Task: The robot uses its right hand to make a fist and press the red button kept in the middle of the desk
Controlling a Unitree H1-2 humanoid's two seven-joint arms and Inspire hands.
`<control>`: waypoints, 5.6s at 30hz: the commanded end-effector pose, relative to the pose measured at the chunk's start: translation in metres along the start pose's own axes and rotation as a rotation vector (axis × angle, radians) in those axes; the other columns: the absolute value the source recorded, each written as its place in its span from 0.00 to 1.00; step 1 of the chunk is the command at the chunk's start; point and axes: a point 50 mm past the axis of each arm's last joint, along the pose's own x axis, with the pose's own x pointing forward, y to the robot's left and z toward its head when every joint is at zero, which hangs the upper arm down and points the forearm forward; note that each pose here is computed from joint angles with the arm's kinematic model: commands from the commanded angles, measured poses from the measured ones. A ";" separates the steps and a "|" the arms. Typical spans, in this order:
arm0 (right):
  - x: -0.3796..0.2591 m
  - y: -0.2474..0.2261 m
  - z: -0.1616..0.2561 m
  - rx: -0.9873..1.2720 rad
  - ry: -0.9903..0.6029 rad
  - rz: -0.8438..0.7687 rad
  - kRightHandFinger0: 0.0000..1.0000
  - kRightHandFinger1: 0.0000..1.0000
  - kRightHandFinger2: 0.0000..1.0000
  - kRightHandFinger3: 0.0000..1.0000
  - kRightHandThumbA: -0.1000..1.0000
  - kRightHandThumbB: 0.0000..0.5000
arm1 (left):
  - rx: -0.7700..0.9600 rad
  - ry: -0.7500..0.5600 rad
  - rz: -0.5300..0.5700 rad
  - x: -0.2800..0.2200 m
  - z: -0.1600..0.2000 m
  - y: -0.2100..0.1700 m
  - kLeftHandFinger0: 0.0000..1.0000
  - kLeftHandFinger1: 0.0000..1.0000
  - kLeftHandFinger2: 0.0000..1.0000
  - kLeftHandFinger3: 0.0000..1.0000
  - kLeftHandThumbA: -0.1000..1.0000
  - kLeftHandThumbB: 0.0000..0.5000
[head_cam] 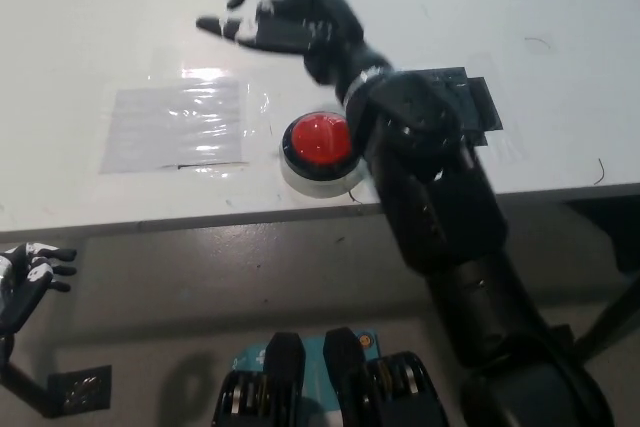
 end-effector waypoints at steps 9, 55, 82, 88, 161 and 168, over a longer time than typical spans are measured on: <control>-0.003 -0.032 -0.044 -0.001 -0.025 -0.069 0.00 0.00 0.23 0.33 1.00 0.30 | 0.010 -0.092 0.004 0.014 0.021 0.004 0.47 0.50 0.56 0.60 0.59 0.04; -0.054 -0.042 -0.144 0.210 0.267 -0.202 0.00 0.00 0.31 0.40 1.00 0.19 | 0.040 -0.147 -0.011 0.037 0.050 0.015 0.45 0.49 0.56 0.62 0.54 0.00; -0.005 -0.037 0.033 0.106 -0.035 -0.089 0.00 0.04 0.36 0.44 1.00 0.25 | 0.050 -0.126 -0.004 0.023 0.040 0.017 0.50 0.53 0.59 0.63 0.56 0.00; -0.014 -0.042 0.052 0.088 -0.057 -0.101 0.00 0.06 0.38 0.44 1.00 0.23 | 0.049 -0.122 -0.004 0.023 0.038 0.018 0.45 0.48 0.54 0.57 0.57 0.03; -0.281 -0.230 -0.001 -0.052 -0.057 -0.639 0.08 0.28 0.36 0.27 1.00 0.28 | 0.032 -0.113 0.013 0.019 0.035 0.016 0.49 0.51 0.59 0.64 0.57 0.00; -0.280 -0.229 0.001 -0.060 -0.048 -0.623 0.02 0.21 0.26 0.24 1.00 0.32 | 0.028 -0.108 0.012 0.016 0.033 0.015 0.49 0.52 0.59 0.63 0.55 0.00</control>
